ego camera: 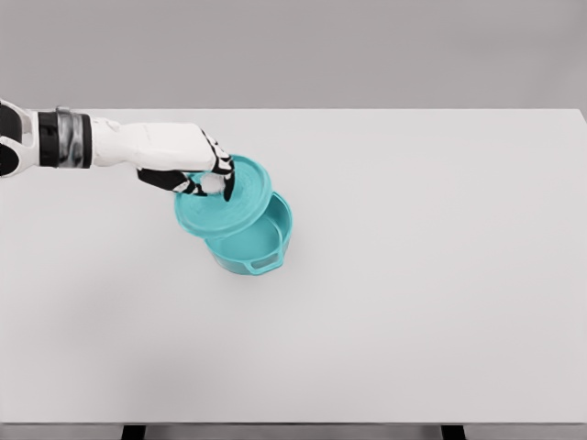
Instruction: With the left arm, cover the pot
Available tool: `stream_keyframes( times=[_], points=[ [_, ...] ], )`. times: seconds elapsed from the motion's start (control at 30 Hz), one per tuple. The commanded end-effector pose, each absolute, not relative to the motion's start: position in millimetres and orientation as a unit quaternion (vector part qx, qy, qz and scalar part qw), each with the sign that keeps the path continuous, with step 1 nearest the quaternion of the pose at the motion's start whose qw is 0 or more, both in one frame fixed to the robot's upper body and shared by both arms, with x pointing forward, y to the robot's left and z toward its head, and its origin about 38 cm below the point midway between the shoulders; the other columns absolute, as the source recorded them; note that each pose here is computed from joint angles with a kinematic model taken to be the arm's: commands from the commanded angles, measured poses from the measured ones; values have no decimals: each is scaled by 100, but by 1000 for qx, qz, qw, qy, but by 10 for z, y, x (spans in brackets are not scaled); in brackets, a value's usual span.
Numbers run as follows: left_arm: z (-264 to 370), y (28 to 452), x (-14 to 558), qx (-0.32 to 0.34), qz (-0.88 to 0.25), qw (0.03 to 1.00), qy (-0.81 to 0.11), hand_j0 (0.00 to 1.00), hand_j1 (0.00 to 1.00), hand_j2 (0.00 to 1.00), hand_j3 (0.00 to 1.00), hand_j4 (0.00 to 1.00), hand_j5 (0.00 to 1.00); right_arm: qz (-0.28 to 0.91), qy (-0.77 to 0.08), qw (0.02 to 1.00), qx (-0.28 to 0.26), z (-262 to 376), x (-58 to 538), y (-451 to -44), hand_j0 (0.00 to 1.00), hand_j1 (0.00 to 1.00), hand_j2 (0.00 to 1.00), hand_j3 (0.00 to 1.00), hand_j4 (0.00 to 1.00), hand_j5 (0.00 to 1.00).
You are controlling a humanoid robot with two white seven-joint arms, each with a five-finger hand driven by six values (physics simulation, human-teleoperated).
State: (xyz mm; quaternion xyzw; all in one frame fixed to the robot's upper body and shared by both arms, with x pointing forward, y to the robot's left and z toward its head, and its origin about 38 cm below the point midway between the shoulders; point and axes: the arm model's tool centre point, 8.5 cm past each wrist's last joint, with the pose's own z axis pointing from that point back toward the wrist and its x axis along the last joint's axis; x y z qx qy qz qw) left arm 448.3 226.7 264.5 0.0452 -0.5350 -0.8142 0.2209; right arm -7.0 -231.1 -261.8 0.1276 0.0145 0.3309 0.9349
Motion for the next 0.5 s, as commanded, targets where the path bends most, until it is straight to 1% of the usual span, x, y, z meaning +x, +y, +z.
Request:
stream_keyframes(
  times=[0.0, 0.47],
  points=[
    [2631, 2222, 4478, 40, -814, 220, -537, 49, 49, 49, 49, 49, 49, 331, 15, 935, 128, -2618, -70, -2312, 100, 100, 100, 100, 100, 100],
    [2453, 2000, 4429, 14, -822, 208, -530, 50, 50, 50, 50, 50, 50, 331, 15, 935, 128, -2618, -70, -2312, 100, 100, 100, 100, 100, 100]
  ],
)
